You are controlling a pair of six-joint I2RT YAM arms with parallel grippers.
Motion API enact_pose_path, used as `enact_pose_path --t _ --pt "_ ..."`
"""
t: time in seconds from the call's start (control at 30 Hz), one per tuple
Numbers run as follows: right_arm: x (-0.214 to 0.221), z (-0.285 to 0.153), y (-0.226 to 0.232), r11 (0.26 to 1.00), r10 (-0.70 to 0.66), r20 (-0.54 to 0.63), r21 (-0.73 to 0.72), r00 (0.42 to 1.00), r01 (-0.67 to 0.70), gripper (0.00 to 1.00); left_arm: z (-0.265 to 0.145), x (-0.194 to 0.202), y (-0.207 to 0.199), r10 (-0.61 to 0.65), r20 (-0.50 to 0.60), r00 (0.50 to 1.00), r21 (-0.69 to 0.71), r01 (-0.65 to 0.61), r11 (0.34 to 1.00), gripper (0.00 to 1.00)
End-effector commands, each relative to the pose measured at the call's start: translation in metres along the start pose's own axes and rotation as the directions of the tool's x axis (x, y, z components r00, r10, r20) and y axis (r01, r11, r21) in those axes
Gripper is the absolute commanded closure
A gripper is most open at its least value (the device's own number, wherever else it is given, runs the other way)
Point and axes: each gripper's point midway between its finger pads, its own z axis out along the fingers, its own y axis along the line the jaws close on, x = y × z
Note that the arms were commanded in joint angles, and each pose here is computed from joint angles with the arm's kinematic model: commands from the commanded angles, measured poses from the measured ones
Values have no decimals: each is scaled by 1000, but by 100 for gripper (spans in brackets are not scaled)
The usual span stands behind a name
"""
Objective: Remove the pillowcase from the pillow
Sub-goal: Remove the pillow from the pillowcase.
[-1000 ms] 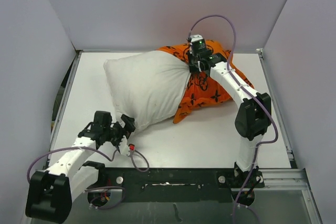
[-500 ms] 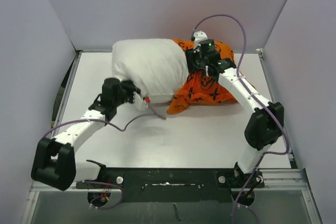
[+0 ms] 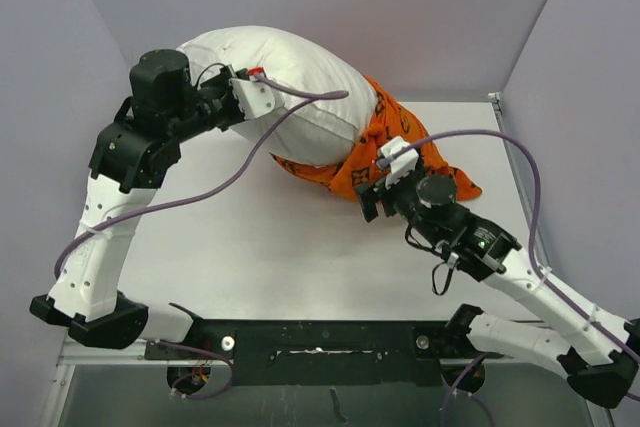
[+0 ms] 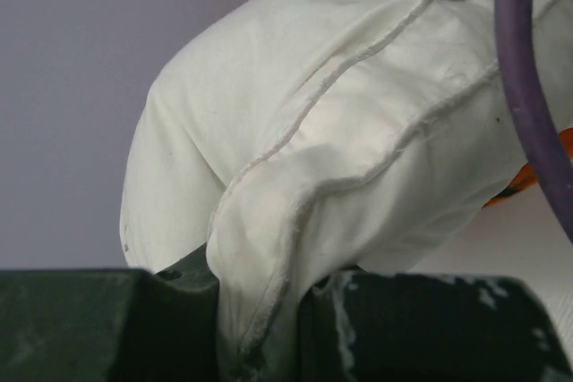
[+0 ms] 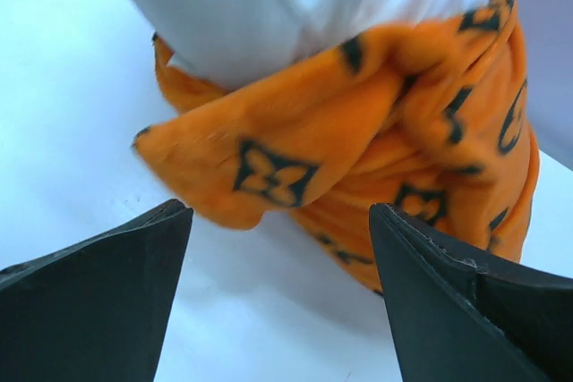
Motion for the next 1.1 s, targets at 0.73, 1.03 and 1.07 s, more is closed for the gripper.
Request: enact_pose_path --t 0.73,1.03,1.07 --pt "33 54 -38 919 338 -42 232 940 -320 13 -27 -129 42 -51 75 996 -229 67 971 100" --pt "15 96 -20 874 462 59 142 885 -466 26 -32 -126 36 -49 71 996 -200 63 978 100" --pt "16 96 -25 869 462 61 165 885 -466 37 -34 -127 36 -49 76 996 -200 63 978 100"
